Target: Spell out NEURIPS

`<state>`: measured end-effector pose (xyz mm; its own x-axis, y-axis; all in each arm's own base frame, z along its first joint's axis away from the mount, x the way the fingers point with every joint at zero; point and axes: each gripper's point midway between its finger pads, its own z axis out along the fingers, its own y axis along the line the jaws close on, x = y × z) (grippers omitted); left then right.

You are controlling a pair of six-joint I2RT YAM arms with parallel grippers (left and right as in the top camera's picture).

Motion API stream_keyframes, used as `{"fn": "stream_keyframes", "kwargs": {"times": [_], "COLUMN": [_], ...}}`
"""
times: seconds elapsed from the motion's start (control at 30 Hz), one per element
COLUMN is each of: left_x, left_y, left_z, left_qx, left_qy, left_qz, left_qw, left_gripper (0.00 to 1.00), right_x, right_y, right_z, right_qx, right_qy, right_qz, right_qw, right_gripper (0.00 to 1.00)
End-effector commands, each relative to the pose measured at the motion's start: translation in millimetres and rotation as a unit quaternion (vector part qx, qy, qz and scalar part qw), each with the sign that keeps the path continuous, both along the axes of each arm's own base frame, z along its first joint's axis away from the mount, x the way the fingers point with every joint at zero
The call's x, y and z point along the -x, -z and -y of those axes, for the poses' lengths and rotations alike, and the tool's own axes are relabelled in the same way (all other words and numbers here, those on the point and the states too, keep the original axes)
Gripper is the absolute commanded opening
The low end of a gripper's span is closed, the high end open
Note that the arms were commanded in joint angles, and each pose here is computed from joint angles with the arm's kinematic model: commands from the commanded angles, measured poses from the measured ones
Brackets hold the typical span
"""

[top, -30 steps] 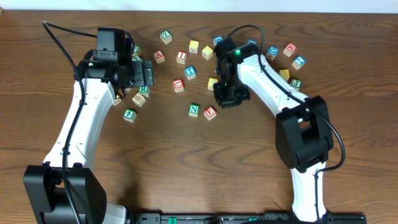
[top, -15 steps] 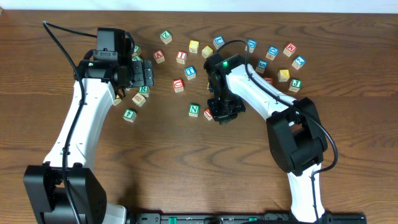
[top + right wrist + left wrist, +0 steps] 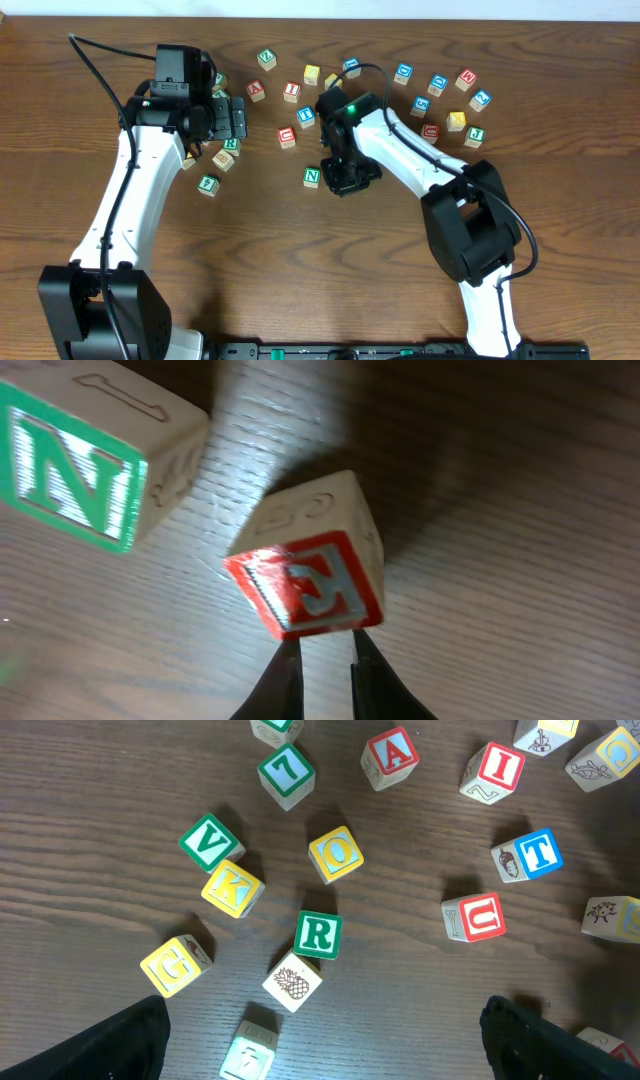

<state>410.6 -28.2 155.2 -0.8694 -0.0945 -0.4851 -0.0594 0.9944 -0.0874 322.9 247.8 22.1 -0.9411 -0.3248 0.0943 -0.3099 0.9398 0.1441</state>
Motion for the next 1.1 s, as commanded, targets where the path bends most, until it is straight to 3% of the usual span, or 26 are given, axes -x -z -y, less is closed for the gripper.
{"fn": "stream_keyframes", "kwargs": {"times": [0.0,1.07], "left_x": [-5.2,-5.2], "left_y": [-5.0,-5.0], "left_z": [-1.8,-1.8], "left_qx": [-0.002,-0.002], "left_qy": [-0.005,-0.005], "left_qz": [0.006,0.006], "left_qw": [1.000,1.000], "left_gripper": [0.98,0.98], "right_x": [-0.7,-7.4], "right_y": [-6.4,-20.1], "right_z": [-5.0,-29.4], "right_qx": [-0.005,-0.056], "right_qy": [-0.011,-0.018], "right_qz": [0.015,0.036], "right_qw": [1.000,0.998], "right_gripper": [0.13,0.10]}}
